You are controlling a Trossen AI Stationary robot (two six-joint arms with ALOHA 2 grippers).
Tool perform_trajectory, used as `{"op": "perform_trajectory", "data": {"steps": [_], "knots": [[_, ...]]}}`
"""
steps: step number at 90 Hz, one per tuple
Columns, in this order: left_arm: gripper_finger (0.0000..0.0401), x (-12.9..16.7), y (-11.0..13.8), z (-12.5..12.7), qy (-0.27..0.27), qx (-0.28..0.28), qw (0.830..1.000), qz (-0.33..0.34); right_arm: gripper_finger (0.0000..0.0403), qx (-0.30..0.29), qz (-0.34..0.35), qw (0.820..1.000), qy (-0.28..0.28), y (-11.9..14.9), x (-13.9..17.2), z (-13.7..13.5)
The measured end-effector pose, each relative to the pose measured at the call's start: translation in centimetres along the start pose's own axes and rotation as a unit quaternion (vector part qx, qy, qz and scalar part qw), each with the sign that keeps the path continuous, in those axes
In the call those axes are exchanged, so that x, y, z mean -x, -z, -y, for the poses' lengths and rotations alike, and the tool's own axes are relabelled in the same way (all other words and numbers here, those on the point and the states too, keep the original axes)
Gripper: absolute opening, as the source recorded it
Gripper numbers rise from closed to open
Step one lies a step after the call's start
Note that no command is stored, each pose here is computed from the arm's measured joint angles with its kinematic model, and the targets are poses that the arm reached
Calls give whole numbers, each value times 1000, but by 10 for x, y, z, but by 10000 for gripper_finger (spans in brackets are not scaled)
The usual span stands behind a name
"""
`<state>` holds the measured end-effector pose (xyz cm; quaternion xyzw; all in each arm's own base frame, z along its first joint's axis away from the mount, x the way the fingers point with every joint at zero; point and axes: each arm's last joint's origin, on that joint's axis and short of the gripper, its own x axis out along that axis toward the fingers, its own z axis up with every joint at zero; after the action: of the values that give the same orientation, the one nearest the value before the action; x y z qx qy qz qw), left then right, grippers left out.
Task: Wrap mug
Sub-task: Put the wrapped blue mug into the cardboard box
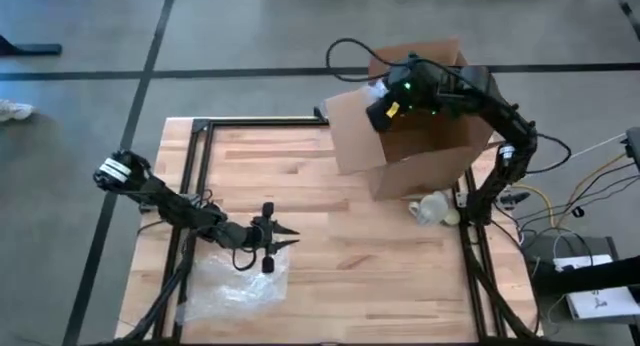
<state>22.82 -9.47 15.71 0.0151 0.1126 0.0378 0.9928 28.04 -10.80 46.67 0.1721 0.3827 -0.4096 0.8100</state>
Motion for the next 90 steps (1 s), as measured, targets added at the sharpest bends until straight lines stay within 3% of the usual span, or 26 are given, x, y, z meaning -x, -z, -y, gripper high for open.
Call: {"op": "perform_trajectory", "data": {"steps": [25, 48, 69, 90], "knots": [[75, -6, 6, -2, -9, 5, 1000, -2, 18, -55, -75, 995, 42, -8, -43, 36], [75, -6, 5, -2, -9, 7, 1000, -1, 18, -72, -192, 978, 46, 15, -92, 40], [75, -6, 5, -2, -9, 5, 1000, -1, 18, -5, -293, 956, -10, 58, -120, -5], [75, -6, 5, -2, -9, 5, 1000, 0, 18, 143, -262, 949, -99, 84, -88, -69]]}}
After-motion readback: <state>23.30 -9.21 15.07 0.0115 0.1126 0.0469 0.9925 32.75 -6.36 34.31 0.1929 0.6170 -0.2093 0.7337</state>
